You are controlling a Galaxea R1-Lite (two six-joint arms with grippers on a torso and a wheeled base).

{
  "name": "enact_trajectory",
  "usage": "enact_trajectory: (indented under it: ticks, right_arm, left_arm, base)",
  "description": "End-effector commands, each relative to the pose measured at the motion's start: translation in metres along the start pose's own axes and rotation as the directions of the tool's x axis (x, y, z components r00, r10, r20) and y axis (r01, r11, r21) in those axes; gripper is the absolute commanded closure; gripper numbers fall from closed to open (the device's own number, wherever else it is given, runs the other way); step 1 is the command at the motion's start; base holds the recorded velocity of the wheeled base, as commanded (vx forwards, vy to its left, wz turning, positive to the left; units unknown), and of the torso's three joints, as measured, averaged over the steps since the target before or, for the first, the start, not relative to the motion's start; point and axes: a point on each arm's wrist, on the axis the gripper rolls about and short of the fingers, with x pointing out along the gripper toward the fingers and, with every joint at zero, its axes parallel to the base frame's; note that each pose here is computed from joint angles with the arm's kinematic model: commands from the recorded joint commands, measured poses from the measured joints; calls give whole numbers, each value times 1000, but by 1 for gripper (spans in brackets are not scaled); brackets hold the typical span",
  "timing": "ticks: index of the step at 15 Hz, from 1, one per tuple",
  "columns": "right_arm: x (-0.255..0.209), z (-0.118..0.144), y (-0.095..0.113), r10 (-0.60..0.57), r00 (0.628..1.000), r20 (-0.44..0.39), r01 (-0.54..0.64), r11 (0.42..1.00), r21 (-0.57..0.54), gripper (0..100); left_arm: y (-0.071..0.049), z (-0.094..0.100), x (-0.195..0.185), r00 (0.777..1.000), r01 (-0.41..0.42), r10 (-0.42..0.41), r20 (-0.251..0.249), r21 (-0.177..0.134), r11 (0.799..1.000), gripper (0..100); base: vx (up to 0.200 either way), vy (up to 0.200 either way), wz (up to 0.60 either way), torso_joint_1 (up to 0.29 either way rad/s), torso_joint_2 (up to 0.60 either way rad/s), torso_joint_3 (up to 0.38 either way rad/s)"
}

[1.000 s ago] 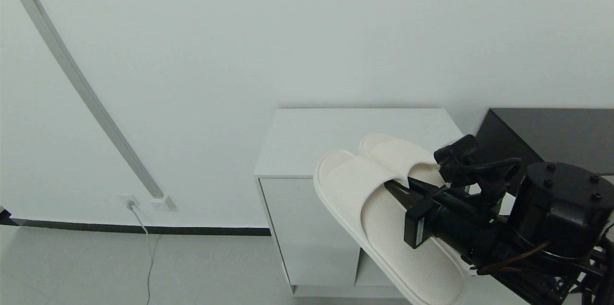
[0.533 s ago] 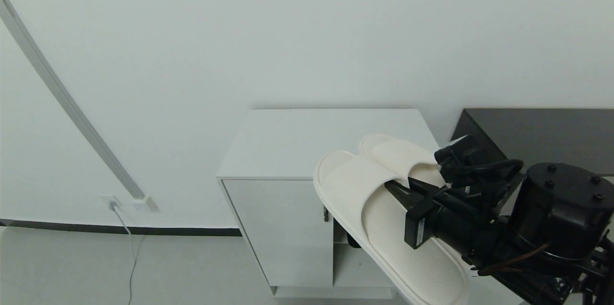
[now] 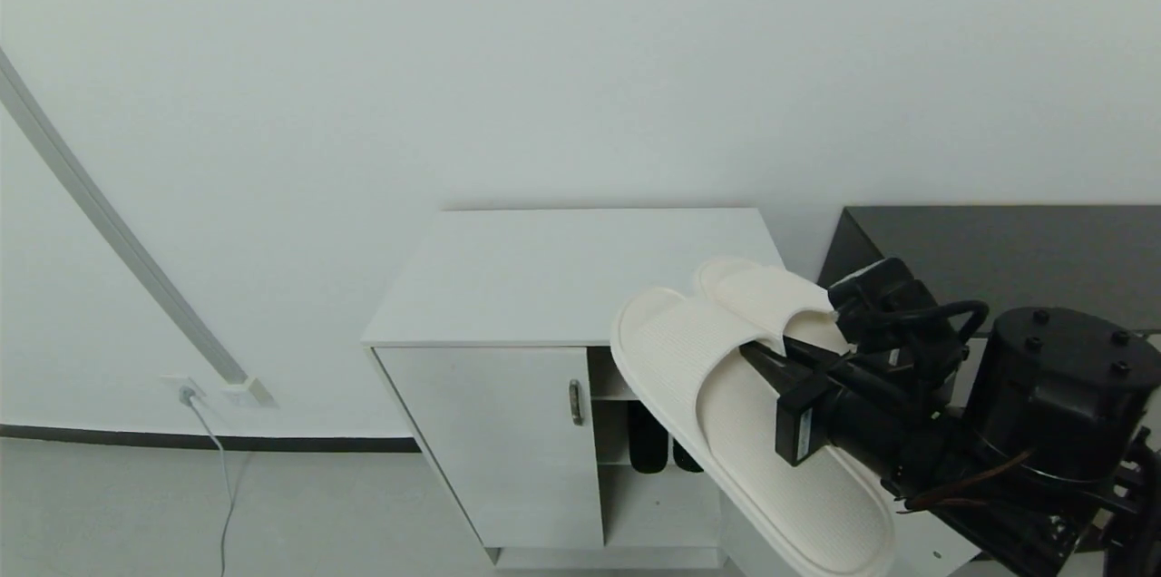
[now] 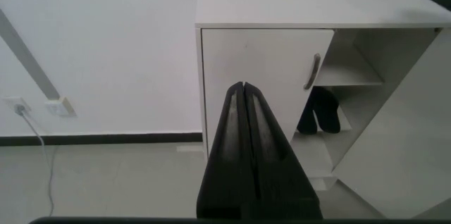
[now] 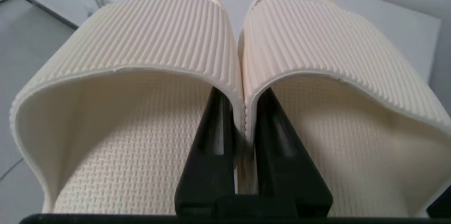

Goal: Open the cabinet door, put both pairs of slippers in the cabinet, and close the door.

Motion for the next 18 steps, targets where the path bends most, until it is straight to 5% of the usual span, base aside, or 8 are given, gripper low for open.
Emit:
enact_trajectory:
  ticks: [1, 18]
  right_arm:
    - [0, -3, 1, 5, 1000, -9, -5, 1000, -11, 100]
    - [-1, -8, 3, 49, 999, -20, -49, 999, -15, 100]
  left_arm:
    - [0, 0, 0, 1000, 1, -1, 0, -1, 1000, 100]
    - [0, 0, 0, 1000, 1, -1, 0, -2, 1000, 100]
  base:
    - [0, 0, 0, 0, 0, 0]
    - [0, 0, -35, -40, 86, 46]
